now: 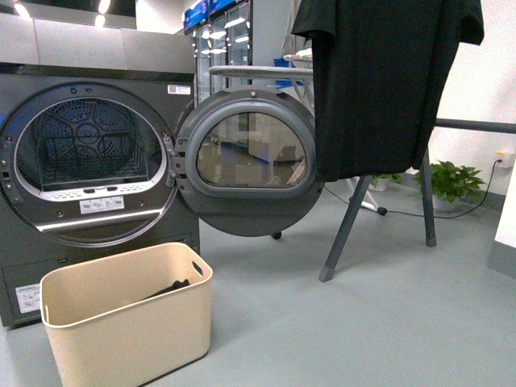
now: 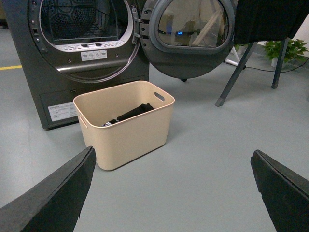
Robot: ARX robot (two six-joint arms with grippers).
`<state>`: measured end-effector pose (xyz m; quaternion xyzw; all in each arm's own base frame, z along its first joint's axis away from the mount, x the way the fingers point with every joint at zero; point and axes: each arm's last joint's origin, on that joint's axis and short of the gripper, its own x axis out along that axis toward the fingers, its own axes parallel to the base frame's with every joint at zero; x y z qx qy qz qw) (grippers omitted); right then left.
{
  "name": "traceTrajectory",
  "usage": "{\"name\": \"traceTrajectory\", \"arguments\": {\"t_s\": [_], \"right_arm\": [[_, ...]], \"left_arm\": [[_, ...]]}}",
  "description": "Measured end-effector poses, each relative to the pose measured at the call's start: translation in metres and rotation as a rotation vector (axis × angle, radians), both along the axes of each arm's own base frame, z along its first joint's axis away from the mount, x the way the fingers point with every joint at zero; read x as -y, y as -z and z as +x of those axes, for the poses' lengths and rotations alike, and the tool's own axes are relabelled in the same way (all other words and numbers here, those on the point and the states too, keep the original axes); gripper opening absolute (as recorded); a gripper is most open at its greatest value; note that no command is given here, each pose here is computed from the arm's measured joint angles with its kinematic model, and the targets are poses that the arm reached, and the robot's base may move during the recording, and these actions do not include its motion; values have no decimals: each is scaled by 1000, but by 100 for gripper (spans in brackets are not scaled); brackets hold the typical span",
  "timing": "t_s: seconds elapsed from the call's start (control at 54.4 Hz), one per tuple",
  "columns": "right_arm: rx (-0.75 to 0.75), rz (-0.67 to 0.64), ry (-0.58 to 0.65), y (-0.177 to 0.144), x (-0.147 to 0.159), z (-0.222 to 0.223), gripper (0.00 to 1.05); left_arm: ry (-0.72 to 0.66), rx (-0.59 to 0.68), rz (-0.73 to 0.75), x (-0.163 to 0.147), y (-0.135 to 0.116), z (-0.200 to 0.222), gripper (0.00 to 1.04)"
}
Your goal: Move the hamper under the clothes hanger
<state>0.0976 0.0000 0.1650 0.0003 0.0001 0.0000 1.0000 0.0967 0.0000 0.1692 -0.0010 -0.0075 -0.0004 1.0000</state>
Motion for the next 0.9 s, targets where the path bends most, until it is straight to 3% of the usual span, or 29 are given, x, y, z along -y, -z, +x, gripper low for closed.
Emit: {"name": "traceTrajectory", "arguments": {"t_s": [0.902], "right_arm": [[-1,0,-1,0,0,0,97]], "left_arm": [[0,1,0,0,0,0,98]]}}
